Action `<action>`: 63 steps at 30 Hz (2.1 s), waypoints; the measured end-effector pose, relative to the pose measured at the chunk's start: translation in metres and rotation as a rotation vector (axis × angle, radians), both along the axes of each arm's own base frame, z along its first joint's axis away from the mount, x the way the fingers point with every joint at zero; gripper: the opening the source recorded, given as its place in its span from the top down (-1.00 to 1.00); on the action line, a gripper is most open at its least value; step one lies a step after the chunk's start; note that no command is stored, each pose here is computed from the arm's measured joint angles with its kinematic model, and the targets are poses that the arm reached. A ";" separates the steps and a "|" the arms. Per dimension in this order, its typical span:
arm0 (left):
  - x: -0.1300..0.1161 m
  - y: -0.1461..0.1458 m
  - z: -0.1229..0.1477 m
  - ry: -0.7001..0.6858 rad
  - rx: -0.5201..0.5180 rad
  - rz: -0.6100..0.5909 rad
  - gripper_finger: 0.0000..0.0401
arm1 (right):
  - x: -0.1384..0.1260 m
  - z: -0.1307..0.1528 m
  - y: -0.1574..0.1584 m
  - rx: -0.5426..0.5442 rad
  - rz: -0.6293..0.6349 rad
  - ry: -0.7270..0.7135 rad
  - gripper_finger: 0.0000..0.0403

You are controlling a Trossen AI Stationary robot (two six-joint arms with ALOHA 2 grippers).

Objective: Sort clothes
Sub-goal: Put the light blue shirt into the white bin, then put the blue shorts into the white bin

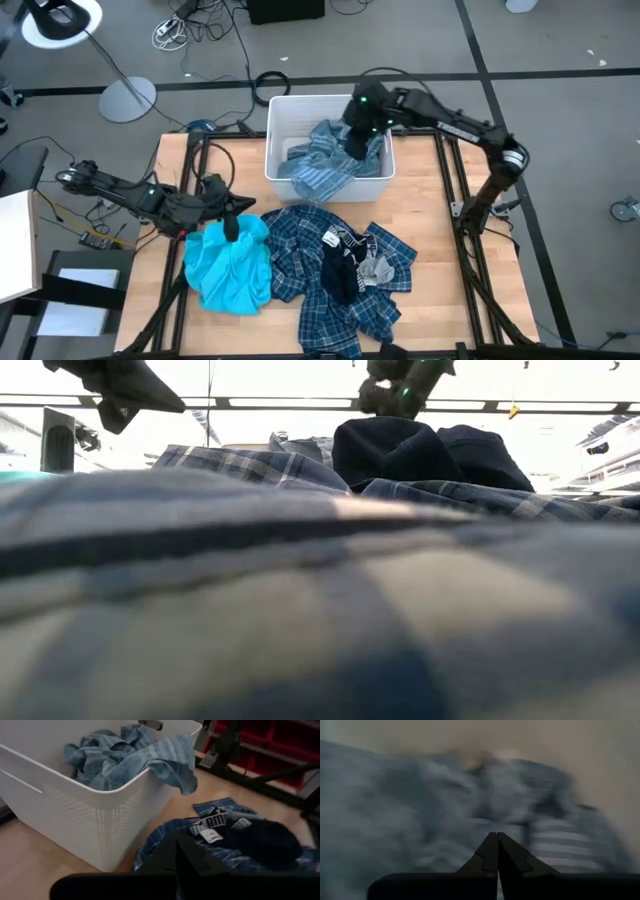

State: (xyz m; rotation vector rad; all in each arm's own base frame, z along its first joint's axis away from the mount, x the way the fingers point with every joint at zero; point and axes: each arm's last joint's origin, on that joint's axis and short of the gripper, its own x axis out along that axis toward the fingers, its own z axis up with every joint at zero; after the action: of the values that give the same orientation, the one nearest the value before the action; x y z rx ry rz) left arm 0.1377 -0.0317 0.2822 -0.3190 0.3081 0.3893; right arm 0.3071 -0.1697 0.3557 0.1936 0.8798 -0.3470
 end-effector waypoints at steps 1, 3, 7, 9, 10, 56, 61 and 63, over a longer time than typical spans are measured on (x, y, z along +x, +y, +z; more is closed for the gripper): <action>0.001 0.000 -0.001 0.009 0.017 -0.002 1.00 | -0.002 0.002 0.002 0.039 0.030 -0.031 1.00; 0.002 0.000 -0.002 0.023 0.044 0.001 1.00 | -0.002 -0.004 0.002 0.080 0.050 -0.047 1.00; 0.002 0.000 -0.002 0.038 0.080 -0.012 1.00 | 0.010 -0.034 -0.006 0.093 0.021 -0.040 1.00; 0.002 -0.001 -0.002 0.039 0.079 -0.016 1.00 | 0.021 -0.051 -0.012 0.092 -0.007 -0.055 1.00; 0.003 -0.001 -0.002 0.040 0.075 -0.024 1.00 | 0.027 -0.059 -0.015 0.086 -0.026 -0.063 1.00; 0.027 -0.031 -0.008 -0.007 0.076 -0.074 0.95 | -0.130 0.057 0.111 -0.141 -0.196 -0.198 1.00; 0.027 -0.030 -0.008 -0.009 0.081 -0.042 0.64 | -0.166 0.032 0.143 -0.020 -0.166 -0.272 1.00; 0.027 -0.029 -0.009 -0.010 0.099 -0.007 0.46 | -0.177 0.016 0.152 0.029 -0.150 -0.282 1.00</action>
State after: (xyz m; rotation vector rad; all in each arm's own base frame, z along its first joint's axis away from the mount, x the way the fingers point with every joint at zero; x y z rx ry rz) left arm 0.1648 -0.0608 0.2737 -0.2225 0.2788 0.3950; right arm 0.1300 -0.0172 0.3712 0.3276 0.5928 -0.4349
